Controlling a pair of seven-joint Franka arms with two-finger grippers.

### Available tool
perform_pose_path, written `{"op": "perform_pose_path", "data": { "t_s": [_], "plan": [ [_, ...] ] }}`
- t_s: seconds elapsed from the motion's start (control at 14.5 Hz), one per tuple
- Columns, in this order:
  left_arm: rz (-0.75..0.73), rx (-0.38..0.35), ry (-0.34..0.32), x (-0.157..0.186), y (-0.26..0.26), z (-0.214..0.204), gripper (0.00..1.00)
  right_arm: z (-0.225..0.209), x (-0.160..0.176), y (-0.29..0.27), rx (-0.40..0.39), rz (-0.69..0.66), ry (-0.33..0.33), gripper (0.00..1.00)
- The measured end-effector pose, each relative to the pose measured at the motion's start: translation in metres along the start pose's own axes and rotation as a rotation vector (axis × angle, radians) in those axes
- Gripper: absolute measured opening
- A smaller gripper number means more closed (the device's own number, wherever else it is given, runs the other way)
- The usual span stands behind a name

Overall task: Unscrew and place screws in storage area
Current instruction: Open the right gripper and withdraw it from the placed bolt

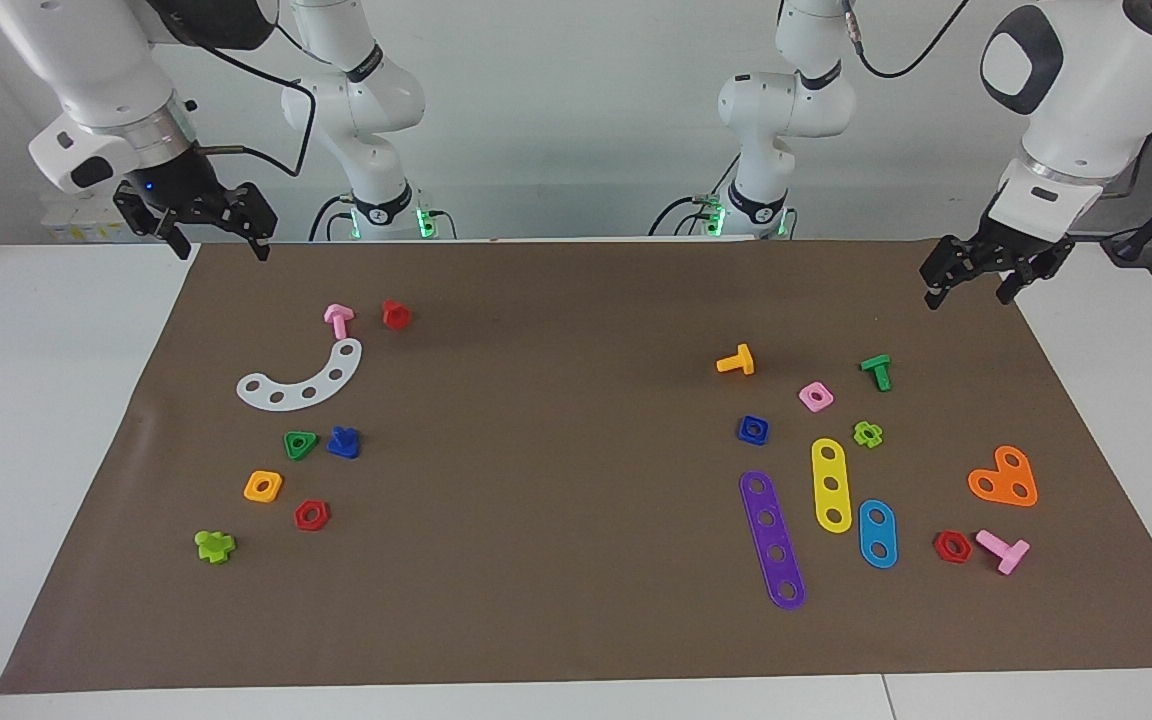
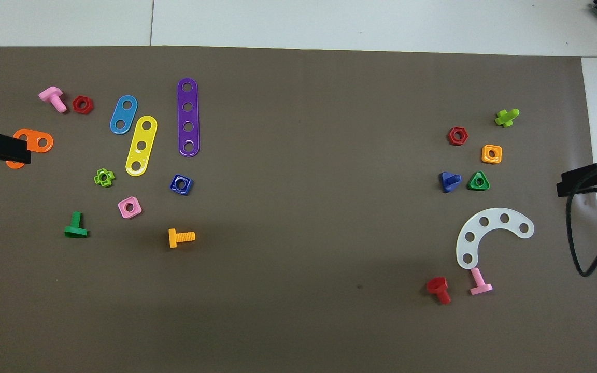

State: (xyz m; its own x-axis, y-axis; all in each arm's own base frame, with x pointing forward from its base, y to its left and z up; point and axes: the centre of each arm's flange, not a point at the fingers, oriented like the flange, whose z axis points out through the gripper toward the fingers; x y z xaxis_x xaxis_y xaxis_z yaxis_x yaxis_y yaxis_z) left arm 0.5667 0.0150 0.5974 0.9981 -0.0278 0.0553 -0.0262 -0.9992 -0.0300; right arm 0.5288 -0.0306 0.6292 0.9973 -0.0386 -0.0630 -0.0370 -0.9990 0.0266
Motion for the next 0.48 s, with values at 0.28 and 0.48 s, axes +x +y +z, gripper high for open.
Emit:
{"op": "perform_pose_path", "data": {
  "t_s": [0.28,0.48],
  "plan": [
    [0.000,0.000,0.000,0.0000,0.0000,0.0000,1.00,-0.0007,0.0000,0.0005,0.000,0.008,0.001,1.00],
    [0.000,0.000,0.000,0.0000,0.0000,0.0001,1.00,-0.0014,0.0000,0.0005,0.000,0.050,0.003,1.00]
  ]
}}
